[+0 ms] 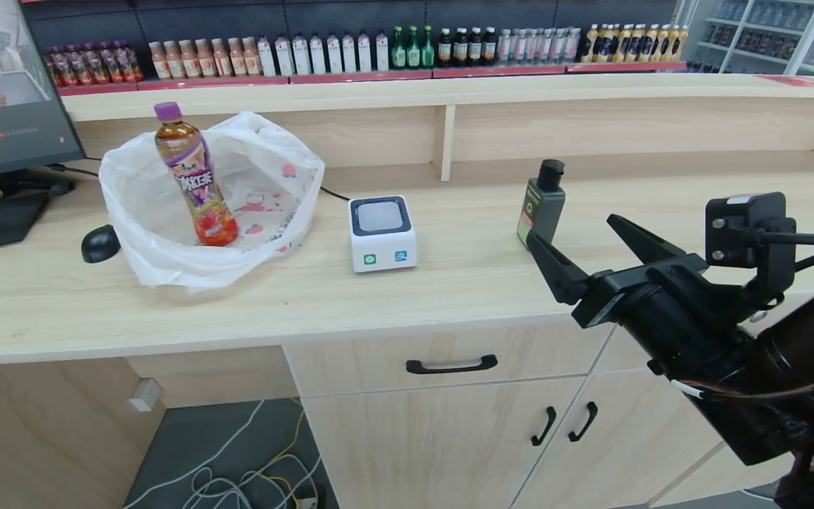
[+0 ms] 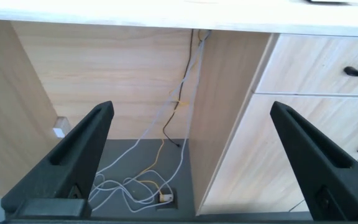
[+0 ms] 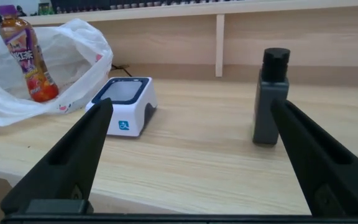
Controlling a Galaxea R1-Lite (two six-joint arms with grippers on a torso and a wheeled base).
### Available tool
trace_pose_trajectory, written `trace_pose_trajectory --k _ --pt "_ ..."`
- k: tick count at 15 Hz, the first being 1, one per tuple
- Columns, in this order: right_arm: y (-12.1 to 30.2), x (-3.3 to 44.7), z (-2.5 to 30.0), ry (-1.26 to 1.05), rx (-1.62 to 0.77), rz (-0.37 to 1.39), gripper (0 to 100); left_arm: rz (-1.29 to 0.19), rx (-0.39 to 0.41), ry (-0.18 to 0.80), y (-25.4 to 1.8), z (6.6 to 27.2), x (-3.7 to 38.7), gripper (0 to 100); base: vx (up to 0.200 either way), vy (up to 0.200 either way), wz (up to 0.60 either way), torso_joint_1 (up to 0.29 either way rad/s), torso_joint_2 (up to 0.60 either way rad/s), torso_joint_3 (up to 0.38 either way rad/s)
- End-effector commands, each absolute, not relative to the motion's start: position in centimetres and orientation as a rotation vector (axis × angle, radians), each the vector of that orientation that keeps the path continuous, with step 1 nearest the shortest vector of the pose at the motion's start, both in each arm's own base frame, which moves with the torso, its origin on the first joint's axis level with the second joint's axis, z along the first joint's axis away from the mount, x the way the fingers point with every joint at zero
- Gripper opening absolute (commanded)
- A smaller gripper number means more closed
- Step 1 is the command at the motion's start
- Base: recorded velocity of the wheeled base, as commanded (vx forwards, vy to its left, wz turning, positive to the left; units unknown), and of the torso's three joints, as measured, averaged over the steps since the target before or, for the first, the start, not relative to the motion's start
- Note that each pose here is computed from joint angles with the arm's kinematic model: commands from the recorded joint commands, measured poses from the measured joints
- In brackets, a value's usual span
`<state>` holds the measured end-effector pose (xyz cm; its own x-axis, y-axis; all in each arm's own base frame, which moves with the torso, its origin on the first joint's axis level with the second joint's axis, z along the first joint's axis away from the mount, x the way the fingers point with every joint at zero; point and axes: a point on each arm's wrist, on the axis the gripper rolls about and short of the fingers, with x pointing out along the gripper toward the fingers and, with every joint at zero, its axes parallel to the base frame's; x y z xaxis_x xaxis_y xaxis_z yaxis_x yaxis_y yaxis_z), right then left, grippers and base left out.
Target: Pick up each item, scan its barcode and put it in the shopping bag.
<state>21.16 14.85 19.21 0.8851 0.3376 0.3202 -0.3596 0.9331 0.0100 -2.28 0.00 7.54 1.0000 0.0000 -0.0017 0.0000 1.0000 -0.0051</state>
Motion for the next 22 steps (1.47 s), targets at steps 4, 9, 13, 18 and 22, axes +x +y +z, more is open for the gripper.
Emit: trace_pose_trajectory --k 4,9,13,18,22 --pt "14.9 21.0 19.0 -0.314 0.067 0.366 100 0.0 -0.002 0.0 0.0 7.5 -2.3 100 0.0 -0.1 0.0 0.002 0.0 0.001" --pt "14.8 21.1 19.1 -0.311 0.09 0.334 100 0.0 -0.002 0.0 0.0 7.5 -2.3 100 0.0 0.0 0.0 0.0 0.0 0.0" --pt "14.9 21.4 20.0 -0.327 0.045 0.36 100 0.0 -0.002 0.0 0.0 7.5 -2.3 100 0.0 0.0 0.0 0.0 0.0 0.0" --pt "14.6 23.7 24.9 -0.282 0.038 0.32 100 0.0 -0.002 0.0 0.0 7.5 -2.3 100 0.0 0.0 0.0 0.0 0.0 0.0" --pt "14.3 24.9 26.9 -0.211 0.054 0.298 100 0.0 -0.002 0.0 0.0 7.5 -2.3 100 0.0 0.0 0.0 0.0 0.0 0.0"
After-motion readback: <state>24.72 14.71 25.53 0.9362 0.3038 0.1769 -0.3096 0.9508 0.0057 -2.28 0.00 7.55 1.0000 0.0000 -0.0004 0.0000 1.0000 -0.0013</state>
